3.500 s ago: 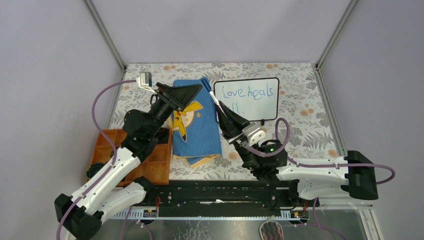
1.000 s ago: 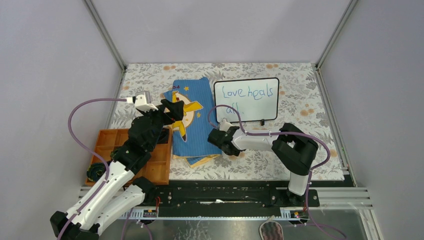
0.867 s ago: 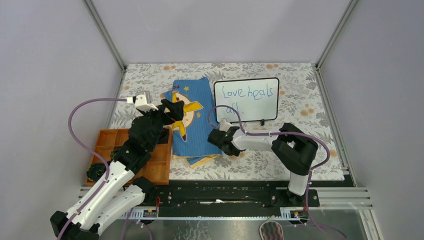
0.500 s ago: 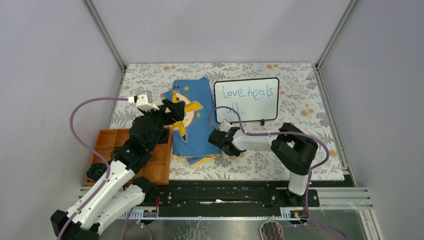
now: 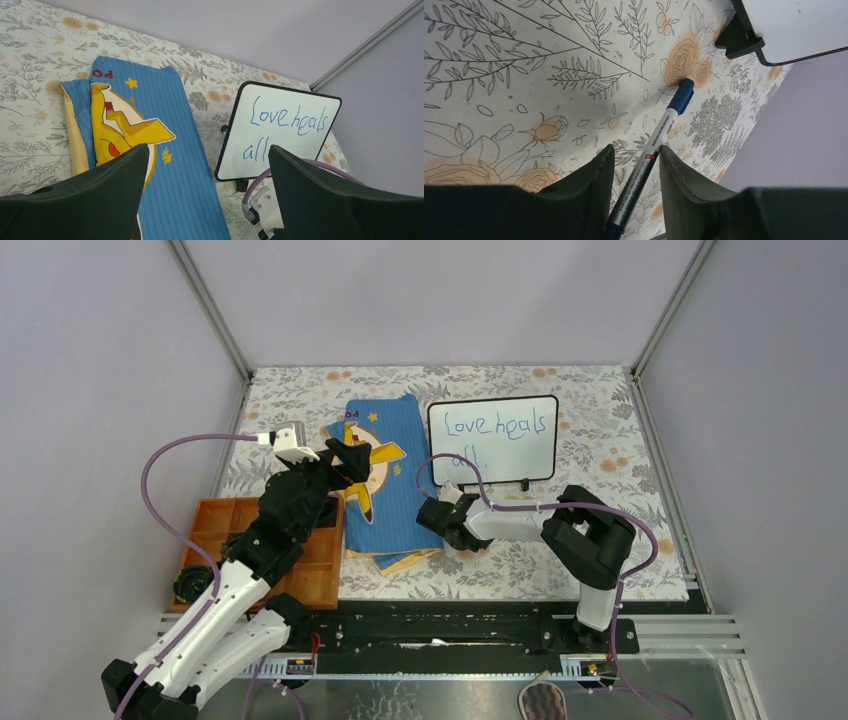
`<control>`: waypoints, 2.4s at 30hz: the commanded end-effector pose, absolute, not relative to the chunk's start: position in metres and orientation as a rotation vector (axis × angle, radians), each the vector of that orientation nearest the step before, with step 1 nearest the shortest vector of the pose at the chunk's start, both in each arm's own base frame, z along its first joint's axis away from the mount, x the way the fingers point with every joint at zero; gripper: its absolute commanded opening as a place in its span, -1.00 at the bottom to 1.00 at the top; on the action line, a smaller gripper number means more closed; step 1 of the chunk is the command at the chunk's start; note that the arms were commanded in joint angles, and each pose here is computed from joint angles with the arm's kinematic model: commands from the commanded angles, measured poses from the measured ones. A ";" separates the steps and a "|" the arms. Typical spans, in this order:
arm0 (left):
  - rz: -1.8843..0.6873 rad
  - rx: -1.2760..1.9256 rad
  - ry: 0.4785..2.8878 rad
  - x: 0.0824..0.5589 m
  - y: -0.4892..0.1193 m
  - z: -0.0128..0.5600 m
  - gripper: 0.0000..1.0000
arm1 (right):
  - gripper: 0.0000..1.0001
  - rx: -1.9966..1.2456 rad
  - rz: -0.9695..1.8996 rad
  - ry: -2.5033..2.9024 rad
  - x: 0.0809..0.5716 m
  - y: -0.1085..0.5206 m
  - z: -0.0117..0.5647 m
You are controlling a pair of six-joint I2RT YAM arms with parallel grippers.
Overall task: Write a sentence on the whiteboard
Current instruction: Place the whiteboard marker at the center of the board, then reset both arms
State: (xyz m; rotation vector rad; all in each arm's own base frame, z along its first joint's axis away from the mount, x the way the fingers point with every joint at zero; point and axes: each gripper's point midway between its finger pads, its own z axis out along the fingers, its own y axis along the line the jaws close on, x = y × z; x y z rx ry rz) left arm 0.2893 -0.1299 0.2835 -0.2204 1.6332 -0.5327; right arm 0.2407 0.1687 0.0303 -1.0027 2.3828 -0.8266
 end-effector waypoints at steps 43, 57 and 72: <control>-0.548 -0.216 1.612 0.290 -0.131 0.288 0.91 | 0.36 -0.944 -0.408 2.605 0.211 0.209 -0.005; -0.546 -0.214 1.614 0.290 -0.131 0.287 0.91 | 0.43 -0.929 -0.325 2.609 0.209 0.219 0.000; -0.568 -0.187 1.629 0.292 -0.139 0.283 0.97 | 0.45 -0.775 -0.111 2.462 0.228 0.245 0.054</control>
